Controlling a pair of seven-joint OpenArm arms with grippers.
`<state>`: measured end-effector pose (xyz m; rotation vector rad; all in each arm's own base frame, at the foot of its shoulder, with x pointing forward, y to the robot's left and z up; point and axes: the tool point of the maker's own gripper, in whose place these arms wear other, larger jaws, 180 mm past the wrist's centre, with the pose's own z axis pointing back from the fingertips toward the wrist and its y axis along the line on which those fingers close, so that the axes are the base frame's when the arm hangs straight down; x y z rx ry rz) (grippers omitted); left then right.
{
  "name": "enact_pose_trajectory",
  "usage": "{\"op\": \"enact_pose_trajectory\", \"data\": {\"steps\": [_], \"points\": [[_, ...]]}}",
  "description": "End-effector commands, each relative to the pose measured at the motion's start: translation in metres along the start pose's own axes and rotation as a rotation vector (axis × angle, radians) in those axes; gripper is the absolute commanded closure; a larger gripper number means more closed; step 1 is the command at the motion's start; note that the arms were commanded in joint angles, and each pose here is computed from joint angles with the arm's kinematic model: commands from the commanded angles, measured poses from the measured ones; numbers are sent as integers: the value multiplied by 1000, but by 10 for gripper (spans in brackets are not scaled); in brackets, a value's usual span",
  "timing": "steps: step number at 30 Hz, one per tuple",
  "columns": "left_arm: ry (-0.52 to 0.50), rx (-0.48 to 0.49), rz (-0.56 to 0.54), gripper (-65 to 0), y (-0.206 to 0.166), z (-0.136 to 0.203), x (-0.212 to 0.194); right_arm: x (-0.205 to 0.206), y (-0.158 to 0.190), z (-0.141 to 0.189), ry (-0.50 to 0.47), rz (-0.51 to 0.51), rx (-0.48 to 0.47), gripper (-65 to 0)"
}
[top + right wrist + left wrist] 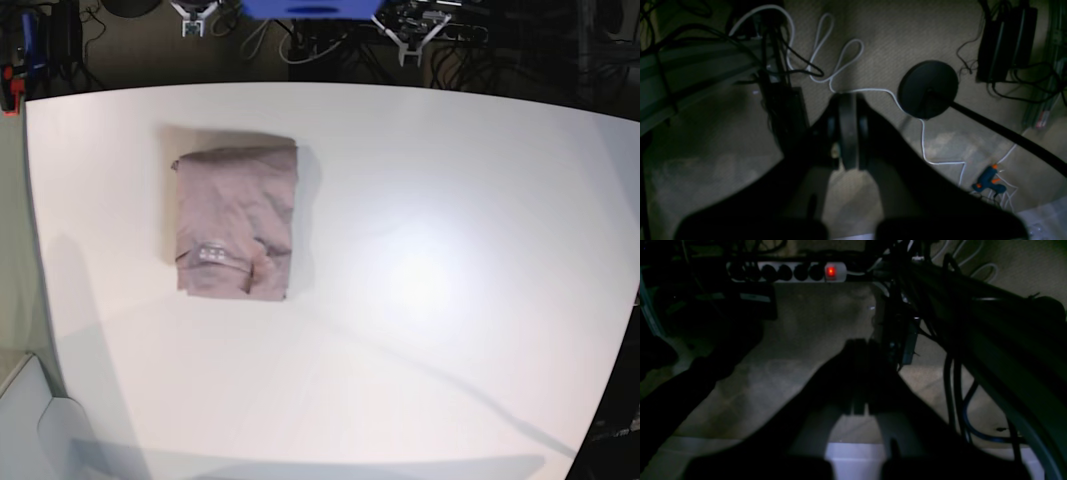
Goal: Layout the t-shirt on the table in an organized manner, then fold the t-shirt properly
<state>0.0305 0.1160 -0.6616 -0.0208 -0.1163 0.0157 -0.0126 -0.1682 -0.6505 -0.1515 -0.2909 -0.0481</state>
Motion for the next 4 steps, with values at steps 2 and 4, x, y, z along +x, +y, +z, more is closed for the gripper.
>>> {"op": "enact_pose_trajectory", "data": {"steps": [2, 4], "points": [[-8, -3, -5, -4, -1, 0, 5, -5, -6, 2, 4, 3, -18, 0], [-8, -3, -5, -4, -1, 0, 5, -4, -6, 1, 4, 5, -17, 0]]}}
